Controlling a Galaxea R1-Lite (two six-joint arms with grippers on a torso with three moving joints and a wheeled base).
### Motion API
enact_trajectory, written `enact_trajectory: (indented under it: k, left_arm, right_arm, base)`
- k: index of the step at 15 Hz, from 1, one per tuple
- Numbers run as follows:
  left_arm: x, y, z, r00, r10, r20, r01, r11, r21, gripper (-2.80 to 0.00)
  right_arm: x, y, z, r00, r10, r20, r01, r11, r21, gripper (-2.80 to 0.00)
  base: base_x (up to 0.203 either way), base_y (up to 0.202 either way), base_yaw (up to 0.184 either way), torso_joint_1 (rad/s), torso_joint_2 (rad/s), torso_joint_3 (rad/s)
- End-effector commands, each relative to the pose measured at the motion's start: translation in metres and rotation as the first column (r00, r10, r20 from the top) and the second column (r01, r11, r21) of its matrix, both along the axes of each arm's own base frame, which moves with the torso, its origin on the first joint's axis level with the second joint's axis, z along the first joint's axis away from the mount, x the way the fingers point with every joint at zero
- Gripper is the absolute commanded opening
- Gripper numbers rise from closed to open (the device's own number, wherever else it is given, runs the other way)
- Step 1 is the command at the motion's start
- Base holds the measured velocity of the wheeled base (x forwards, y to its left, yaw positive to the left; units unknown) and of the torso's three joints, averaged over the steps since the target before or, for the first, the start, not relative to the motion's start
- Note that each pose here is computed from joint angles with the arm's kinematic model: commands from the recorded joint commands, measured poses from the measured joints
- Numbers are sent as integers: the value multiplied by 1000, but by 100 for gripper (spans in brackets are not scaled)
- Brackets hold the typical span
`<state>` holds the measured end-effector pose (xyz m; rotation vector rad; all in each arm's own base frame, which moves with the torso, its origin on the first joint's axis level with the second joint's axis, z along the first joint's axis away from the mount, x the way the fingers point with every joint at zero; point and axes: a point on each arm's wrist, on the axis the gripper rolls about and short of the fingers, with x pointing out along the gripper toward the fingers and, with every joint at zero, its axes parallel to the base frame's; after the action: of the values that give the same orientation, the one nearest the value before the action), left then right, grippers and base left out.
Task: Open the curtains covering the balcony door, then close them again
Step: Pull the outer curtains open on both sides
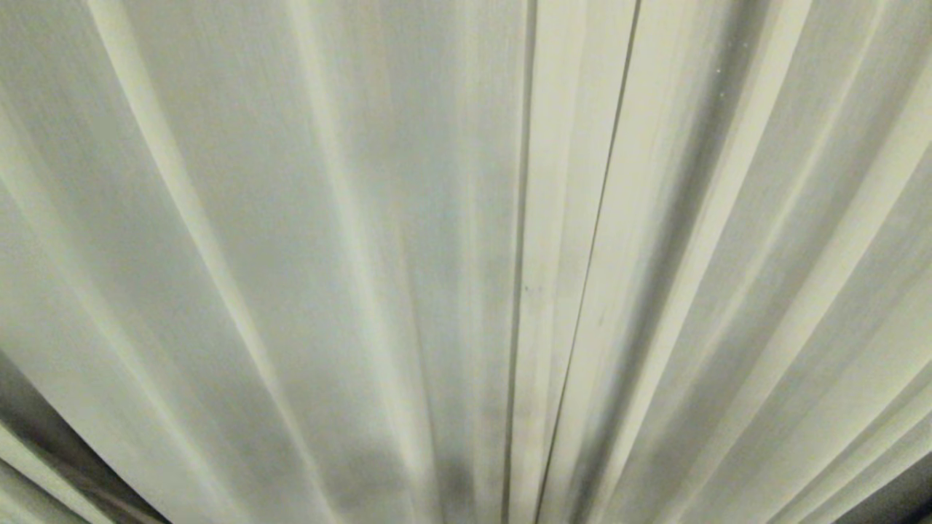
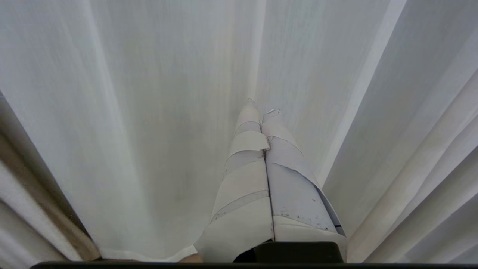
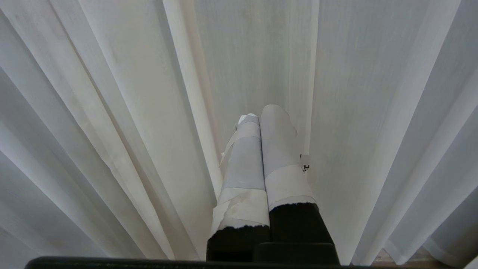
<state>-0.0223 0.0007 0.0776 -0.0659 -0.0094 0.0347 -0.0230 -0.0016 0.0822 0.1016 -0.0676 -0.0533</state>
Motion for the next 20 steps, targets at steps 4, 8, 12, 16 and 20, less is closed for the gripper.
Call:
enact_trajectory:
  k: [4,8,12,16,20]
  left_arm:
    - [-1,0,0,1000,2,9,-2,1000,0,-280]
    - [-1,0,0,1000,1,8,-1,1000,0,-280]
    - [-1,0,0,1000,2,9,-2,1000,0,-280]
    - [0,0,-1,1000,2,5,-2,1000,1,-280]
    - [0,0,-1,1000,1,5,-1,1000,1,-280]
  right_arm:
    - [0,0,0,1000,0,1,0,1000,0,-280]
    - [0,0,0,1000,0,1,0,1000,0,-280]
    - [0,0,0,1000,0,1,0,1000,0,-280]
    - [0,0,0,1000,1,1,-1,1000,0,-280]
    - [0,0,0,1000,0,1,0,1000,0,-280]
  base:
    - [0,0,0,0,0,0]
    - [0,0,0,0,0,0]
    - [0,0,0,0,0,0]
    - [0,0,0,0,0,0]
    - [0,0,0,0,0,0]
